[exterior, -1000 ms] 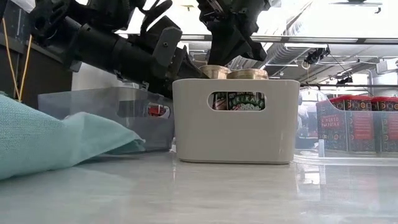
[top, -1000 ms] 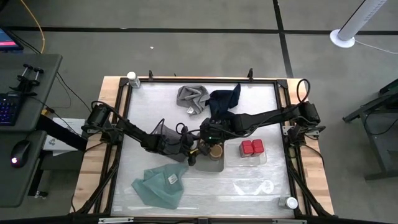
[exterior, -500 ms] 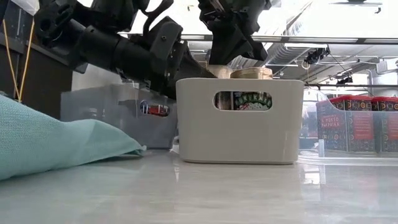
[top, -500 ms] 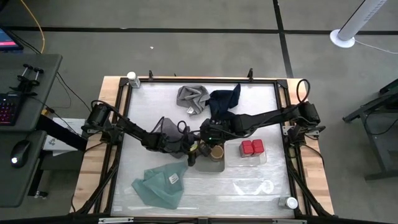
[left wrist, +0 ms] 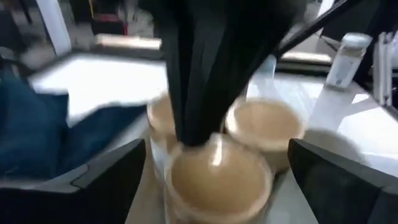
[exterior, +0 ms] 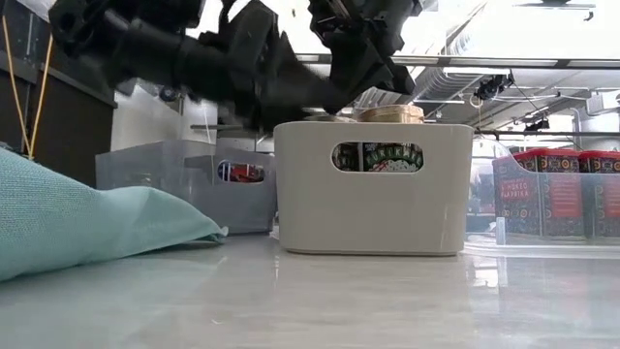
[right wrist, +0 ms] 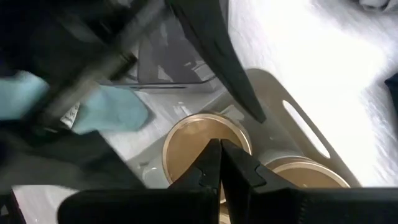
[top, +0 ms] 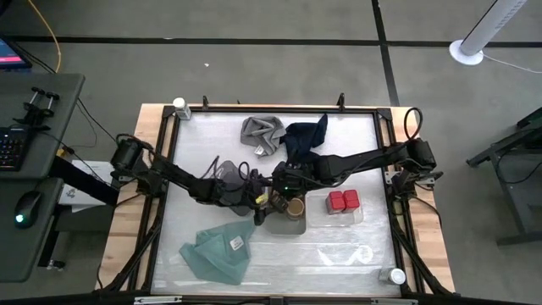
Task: Sort spices by type
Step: Adjust the black bin
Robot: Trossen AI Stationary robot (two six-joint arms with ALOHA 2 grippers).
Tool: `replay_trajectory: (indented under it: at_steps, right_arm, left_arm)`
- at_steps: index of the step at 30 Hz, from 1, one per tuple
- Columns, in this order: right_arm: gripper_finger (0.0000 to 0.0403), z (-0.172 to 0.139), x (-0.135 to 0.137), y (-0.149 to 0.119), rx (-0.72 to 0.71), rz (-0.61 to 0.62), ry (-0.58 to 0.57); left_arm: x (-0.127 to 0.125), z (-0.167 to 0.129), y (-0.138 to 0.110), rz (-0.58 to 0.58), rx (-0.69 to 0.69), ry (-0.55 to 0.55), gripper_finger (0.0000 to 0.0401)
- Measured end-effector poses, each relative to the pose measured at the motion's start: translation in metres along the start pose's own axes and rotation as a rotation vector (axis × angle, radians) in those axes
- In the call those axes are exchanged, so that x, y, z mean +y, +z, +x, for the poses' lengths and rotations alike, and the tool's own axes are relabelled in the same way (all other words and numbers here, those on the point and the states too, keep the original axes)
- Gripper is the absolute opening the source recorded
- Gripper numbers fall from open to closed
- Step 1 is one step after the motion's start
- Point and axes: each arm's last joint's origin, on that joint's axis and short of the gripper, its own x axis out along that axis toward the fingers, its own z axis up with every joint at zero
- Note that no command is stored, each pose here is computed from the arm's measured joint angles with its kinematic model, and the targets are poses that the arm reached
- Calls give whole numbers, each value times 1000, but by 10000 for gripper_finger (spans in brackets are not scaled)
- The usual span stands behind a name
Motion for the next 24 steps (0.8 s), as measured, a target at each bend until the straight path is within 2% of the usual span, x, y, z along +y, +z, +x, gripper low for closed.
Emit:
replay_trajectory:
  at_steps: [5,8,11,17,20,24]
  right_arm:
    - [0,-13,-2,2,-20,-35,15]
    - [0,-25,-4,3,-54,-55,7]
    - [0,-37,-6,4,-79,-67,10]
    - [0,-45,-7,5,-105,-114,7]
    - [0,-45,-7,5,-112,-149,-2]
    - [0,-44,-10,8,-123,-165,-23]
  left_arm:
    - [6,-24,31,146,20,7,377]
    - [13,-47,49,178,73,16,377]
    - [20,-75,63,101,129,20,377]
    - [33,-126,78,-259,205,44,377]
    - [39,-142,75,-278,283,67,377]
    - [49,-152,67,-292,357,189,376]
